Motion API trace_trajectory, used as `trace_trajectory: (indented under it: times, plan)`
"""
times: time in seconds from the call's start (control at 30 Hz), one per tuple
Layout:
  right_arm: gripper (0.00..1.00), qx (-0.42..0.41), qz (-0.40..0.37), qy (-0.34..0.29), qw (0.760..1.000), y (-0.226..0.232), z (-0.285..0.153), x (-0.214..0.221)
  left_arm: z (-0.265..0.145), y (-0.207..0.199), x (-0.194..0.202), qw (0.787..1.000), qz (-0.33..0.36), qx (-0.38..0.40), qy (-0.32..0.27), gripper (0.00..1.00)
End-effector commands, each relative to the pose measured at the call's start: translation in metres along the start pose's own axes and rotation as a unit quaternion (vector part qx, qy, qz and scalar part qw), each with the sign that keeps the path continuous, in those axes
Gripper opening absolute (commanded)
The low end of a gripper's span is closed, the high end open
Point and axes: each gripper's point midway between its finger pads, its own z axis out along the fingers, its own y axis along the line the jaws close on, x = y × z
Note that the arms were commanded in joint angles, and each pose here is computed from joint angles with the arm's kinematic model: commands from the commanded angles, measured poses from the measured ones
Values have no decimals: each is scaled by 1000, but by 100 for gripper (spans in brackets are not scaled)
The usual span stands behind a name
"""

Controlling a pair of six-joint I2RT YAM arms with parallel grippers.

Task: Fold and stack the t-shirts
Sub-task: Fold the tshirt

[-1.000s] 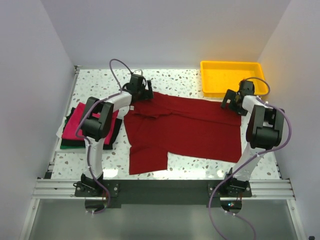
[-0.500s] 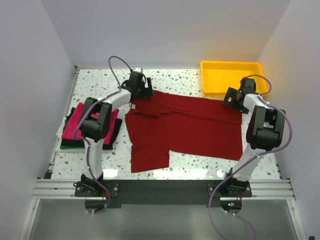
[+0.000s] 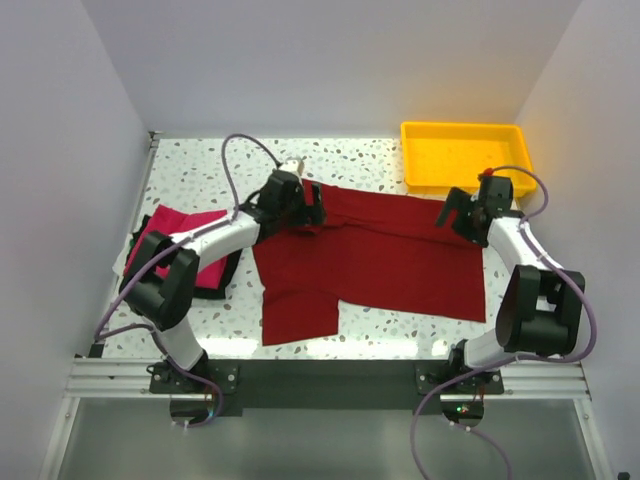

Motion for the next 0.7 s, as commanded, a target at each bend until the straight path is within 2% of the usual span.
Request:
trace_trajectory:
  times: [0.0, 0.13, 0.23, 0.37, 0.5, 0.67]
  plan:
    - [99, -29, -4, 26, 999, 19, -15, 27, -11, -23, 23, 999, -26, 34, 9, 100]
    - [99, -43, -4, 32, 999, 24, -25, 42, -10, -16, 45, 999, -31, 8, 18, 99]
    - [99, -62, -7, 28, 998, 29, -31, 46, 3, -22, 39, 1000, -30, 8, 4, 88]
    - [99, -61, -9, 30, 998, 28, -32, 48, 13, -21, 43, 999, -32, 5, 5, 84]
    - [99, -54, -12, 28, 998, 25, -32, 47, 24, -22, 48, 999, -28, -2, 17, 71]
    - [99, -52, -13, 23, 998, 25, -31, 45, 35, -25, 52, 999, -36, 2, 17, 62]
